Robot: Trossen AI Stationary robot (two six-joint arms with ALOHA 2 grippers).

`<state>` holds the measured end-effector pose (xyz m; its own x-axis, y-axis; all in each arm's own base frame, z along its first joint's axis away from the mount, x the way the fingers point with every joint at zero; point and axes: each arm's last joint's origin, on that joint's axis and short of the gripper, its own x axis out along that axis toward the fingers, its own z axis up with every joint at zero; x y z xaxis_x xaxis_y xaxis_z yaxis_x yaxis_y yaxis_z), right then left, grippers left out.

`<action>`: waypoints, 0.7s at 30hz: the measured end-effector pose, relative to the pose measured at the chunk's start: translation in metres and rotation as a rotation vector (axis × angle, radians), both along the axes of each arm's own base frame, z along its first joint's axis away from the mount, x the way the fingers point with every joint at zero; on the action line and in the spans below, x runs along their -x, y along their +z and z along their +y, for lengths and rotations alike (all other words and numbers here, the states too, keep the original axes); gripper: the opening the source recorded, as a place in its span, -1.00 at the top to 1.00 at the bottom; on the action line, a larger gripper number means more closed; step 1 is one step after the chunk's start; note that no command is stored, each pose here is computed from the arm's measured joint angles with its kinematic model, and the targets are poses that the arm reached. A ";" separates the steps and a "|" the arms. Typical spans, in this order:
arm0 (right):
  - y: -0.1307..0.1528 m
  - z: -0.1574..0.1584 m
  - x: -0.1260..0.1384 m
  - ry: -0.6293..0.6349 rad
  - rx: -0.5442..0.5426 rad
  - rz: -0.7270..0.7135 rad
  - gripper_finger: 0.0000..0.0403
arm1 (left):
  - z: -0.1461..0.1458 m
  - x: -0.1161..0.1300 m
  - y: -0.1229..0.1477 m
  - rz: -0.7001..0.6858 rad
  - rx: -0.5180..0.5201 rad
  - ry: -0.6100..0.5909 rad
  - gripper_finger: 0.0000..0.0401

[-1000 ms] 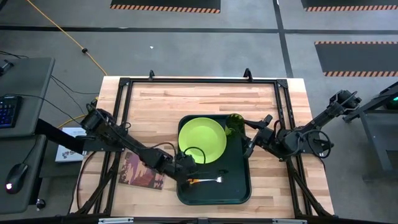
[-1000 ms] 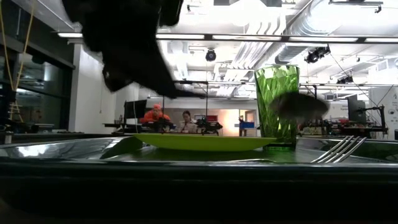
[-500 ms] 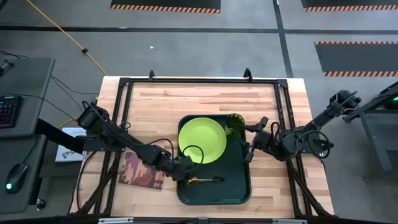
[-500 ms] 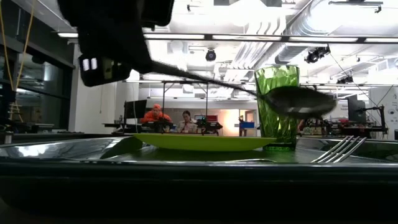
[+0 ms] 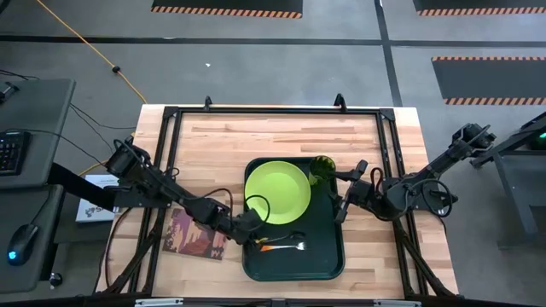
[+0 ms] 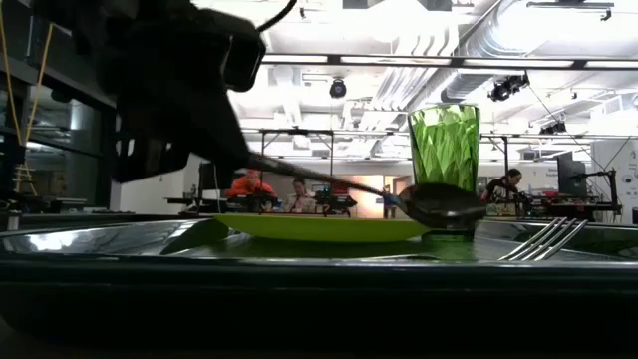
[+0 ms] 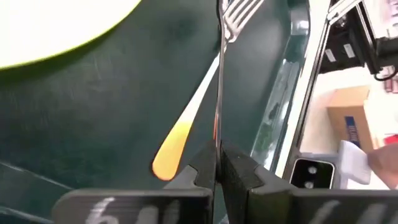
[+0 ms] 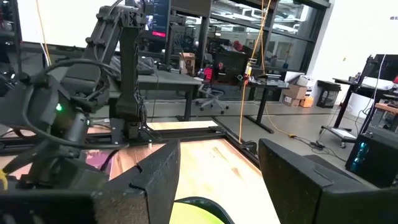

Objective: Pick and place plate/cup/fork/spoon on tray
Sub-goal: Put the black spoon on the black serving tray in between the green plate and orange fork

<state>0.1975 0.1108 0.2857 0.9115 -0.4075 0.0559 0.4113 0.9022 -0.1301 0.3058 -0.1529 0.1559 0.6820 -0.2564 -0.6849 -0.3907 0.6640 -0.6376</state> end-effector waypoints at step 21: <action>0.000 0.000 0.000 -0.001 -0.002 -0.002 -0.04 | 0.020 0.001 -0.012 0.041 -0.058 -0.016 0.92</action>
